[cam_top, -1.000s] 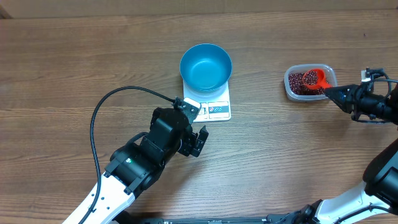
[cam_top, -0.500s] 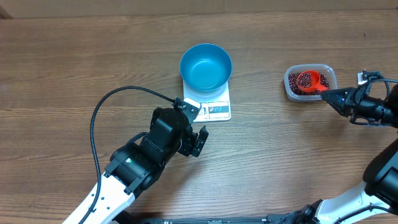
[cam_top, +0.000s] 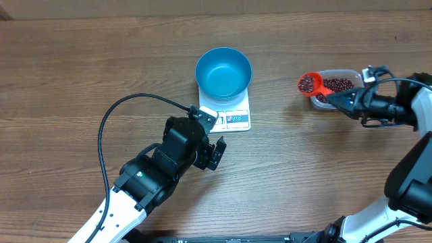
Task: Scoop item into bowl and weigh 150g on scale
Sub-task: 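Carry the scoop left over the teal bowl and tip beans in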
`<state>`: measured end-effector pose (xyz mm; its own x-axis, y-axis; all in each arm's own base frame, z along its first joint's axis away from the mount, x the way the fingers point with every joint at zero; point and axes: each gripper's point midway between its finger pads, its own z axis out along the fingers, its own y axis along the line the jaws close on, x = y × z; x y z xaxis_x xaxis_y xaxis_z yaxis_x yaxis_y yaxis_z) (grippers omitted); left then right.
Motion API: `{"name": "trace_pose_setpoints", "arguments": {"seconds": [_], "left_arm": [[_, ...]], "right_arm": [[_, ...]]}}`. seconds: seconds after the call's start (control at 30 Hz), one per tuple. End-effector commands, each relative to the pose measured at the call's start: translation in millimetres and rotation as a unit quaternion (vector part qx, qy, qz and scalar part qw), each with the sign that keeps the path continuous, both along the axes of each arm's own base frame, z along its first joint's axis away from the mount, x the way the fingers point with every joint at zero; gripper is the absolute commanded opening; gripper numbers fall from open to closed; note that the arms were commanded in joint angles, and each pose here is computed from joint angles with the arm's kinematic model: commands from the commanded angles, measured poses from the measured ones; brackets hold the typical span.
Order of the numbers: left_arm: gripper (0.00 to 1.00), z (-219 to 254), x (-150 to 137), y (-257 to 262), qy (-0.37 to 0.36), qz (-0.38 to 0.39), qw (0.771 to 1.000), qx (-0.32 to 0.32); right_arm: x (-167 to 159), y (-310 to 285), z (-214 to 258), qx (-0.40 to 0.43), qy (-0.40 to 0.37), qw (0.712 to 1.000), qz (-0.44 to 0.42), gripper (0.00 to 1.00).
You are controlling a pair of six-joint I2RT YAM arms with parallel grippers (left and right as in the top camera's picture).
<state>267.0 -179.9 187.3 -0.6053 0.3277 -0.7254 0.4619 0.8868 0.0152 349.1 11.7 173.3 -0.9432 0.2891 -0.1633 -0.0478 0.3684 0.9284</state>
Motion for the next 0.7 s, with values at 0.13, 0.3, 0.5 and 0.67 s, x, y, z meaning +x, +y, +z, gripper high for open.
{"name": "trace_pose_setpoints", "arguments": {"seconds": [0.13, 0.3, 0.5, 0.67], "left_arm": [[1.0, -2.6, 0.1, -0.8, 0.002, -0.008, 1.0, 0.005], [1.0, -2.6, 0.1, -0.8, 0.002, -0.008, 1.0, 0.005], [0.99, -2.6, 0.1, -0.8, 0.002, -0.008, 1.0, 0.005], [1.0, -2.7, 0.0, -0.7, 0.003, -0.008, 1.0, 0.005]], "right_arm": [[13.2, 39.8, 22.0, 0.019, -0.062, 0.997, 0.052, 0.04], [18.8, 65.4, 31.8, 0.008, -0.097, 0.991, 0.093, 0.04], [31.0, 89.9, 37.5, -0.029, -0.142, 0.98, 0.132, 0.04], [48.0, 100.0, 23.4, -0.089, -0.145, 0.976, 0.136, 0.04]]}}
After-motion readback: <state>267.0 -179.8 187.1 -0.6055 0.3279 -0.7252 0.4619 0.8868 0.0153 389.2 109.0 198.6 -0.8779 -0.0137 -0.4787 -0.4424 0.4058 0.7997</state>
